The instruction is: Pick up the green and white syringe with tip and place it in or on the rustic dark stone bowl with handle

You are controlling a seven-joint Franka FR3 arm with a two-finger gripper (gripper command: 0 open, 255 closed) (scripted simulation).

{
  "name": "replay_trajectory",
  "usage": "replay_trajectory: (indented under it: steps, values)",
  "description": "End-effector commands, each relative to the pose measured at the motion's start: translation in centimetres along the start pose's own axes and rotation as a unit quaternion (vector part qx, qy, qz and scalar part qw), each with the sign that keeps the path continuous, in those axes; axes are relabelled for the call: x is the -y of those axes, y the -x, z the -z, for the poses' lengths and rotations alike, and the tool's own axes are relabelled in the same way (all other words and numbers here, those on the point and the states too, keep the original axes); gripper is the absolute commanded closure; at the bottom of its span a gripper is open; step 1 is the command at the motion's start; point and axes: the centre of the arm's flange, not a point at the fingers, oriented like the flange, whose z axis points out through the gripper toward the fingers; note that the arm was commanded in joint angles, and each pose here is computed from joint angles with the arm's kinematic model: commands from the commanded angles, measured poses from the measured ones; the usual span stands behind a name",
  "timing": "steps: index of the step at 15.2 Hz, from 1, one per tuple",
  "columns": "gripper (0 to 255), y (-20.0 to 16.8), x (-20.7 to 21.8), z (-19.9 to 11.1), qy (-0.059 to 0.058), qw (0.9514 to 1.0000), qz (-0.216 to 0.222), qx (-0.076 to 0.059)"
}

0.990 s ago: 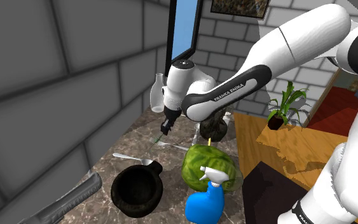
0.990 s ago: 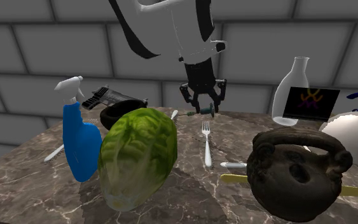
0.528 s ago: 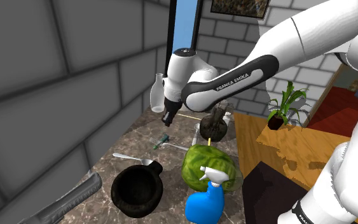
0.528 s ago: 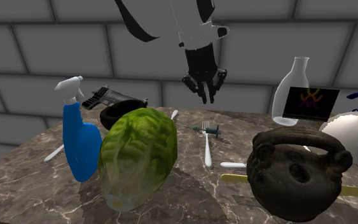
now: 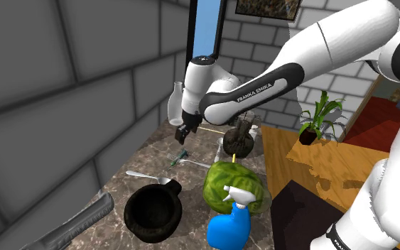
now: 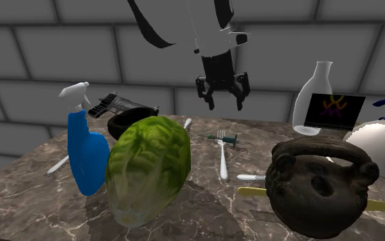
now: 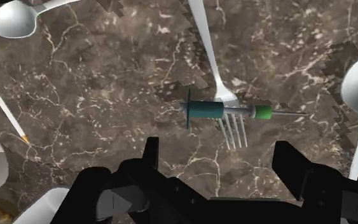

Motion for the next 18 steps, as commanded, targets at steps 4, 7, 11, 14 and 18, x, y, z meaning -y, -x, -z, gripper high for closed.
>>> replay_trajectory:
  steps: [4,7,11,14,18]
  values:
    - [0,-1.0,0.2,-6.5,0.001,0.9769,-0.213,0.020]
    - [0,-1.2,0.2,-8.6,0.002,0.9652,-0.260,0.024]
    - [0,-1.1,0.2,-10.7,0.002,0.9652,-0.260,0.024]
    - [0,-1.0,0.2,-12.1,0.002,0.9652,-0.260,0.024]
    - [0,-1.0,0.2,-12.1,0.002,0.9652,-0.260,0.024]
